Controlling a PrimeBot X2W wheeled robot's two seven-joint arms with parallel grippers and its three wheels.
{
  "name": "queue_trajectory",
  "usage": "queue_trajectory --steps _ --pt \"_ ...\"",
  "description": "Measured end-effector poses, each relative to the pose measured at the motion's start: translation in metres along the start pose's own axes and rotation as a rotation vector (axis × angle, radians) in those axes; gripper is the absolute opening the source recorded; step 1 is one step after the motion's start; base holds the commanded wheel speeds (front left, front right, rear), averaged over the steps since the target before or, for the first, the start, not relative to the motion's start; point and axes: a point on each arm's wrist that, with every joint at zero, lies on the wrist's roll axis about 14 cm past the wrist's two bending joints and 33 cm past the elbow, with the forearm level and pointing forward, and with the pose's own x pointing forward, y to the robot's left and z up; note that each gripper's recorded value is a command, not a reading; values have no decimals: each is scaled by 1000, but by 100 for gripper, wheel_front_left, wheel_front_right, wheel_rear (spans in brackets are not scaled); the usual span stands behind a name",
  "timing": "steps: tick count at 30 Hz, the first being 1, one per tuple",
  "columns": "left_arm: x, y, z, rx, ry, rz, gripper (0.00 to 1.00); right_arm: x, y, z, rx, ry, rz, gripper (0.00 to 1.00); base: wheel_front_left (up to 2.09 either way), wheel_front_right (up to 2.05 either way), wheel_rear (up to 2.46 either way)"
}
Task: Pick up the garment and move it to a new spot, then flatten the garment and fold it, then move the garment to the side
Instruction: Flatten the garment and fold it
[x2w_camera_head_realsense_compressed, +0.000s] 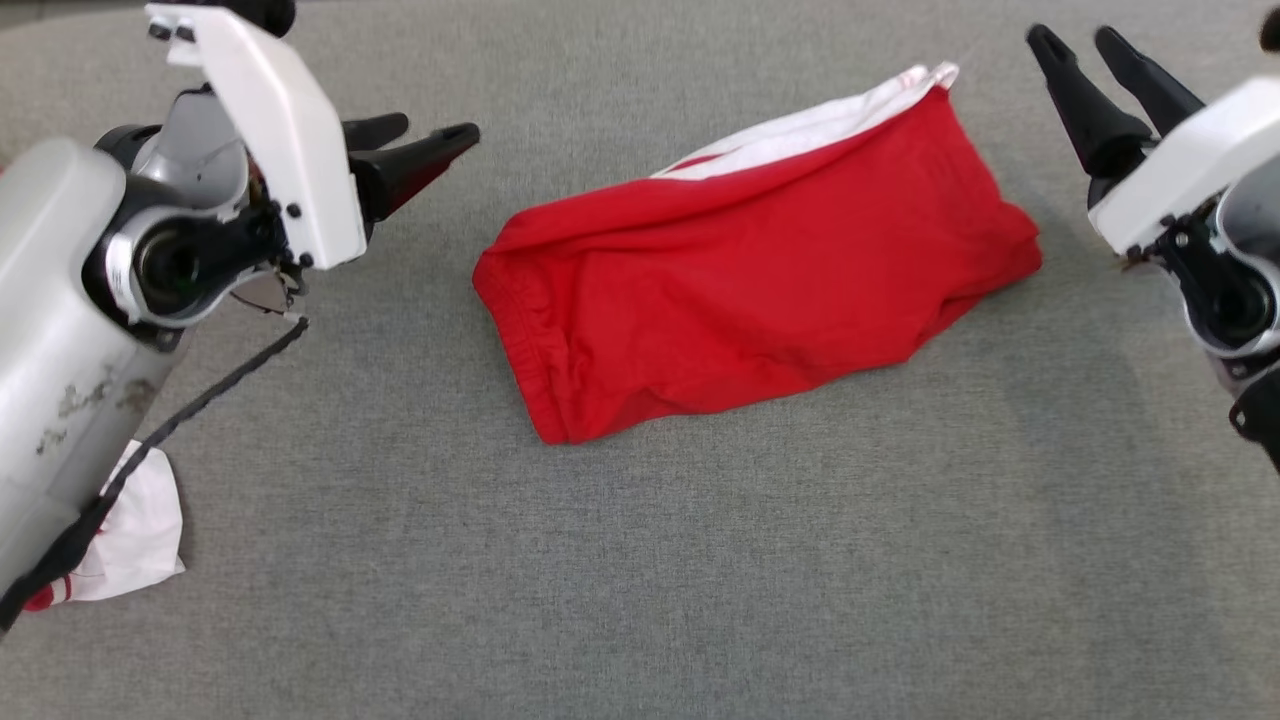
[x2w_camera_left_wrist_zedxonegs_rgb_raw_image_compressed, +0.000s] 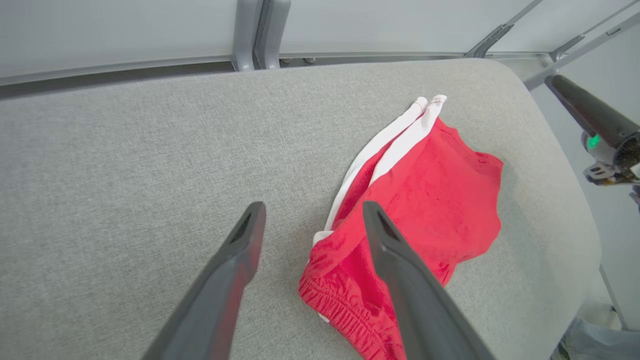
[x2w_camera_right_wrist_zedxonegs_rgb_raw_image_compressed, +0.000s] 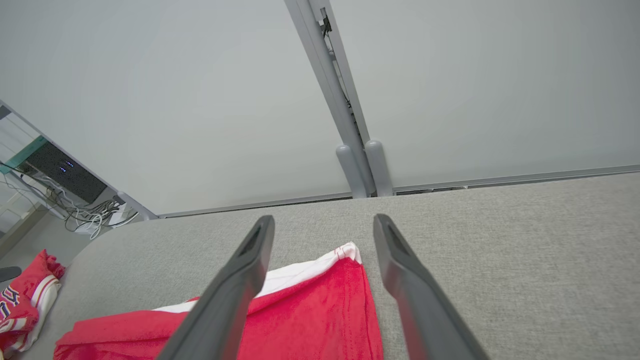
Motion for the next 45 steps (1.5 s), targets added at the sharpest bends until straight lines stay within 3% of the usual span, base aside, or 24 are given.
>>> queue_trajectory --steps 8,13,18,20,22,27,35,43,44,45 --pt "-45 1 14 72 -362 90 100 -38 -1 1 34 -102 -59 100 0 0 0" --pt "-75 -10 -1 108 -564 137 100 -55 -9 -15 33 -69 -114 100 0 0 0" --pt "-101 -14 -20 52 -749 185 100 -46 -9 -38 54 18 -129 100 0 0 0" --pt "-103 -12 -38 66 -748 230 100 -38 -7 -44 61 48 -123 100 0 0 0" --pt "-102 -11 -55 2 -751 248 100 -31 -10 -50 59 80 -130 100 0 0 0" --pt "-116 4 -77 -33 -791 365 100 -14 -19 -66 67 160 -159 100 0 0 0" --pt "-128 10 -104 -65 -815 434 100 -5 -33 -111 189 389 -240 100 0 0 0" --pt "-131 16 -112 -76 -826 462 100 15 1 -122 303 459 -165 100 0 0 0" --pt "-131 16 -112 -75 -828 463 100 16 6 -122 307 457 -153 78 0 0 0" --pt "-131 16 -112 -73 -831 464 100 18 11 -121 312 451 -141 35 0 0 0"
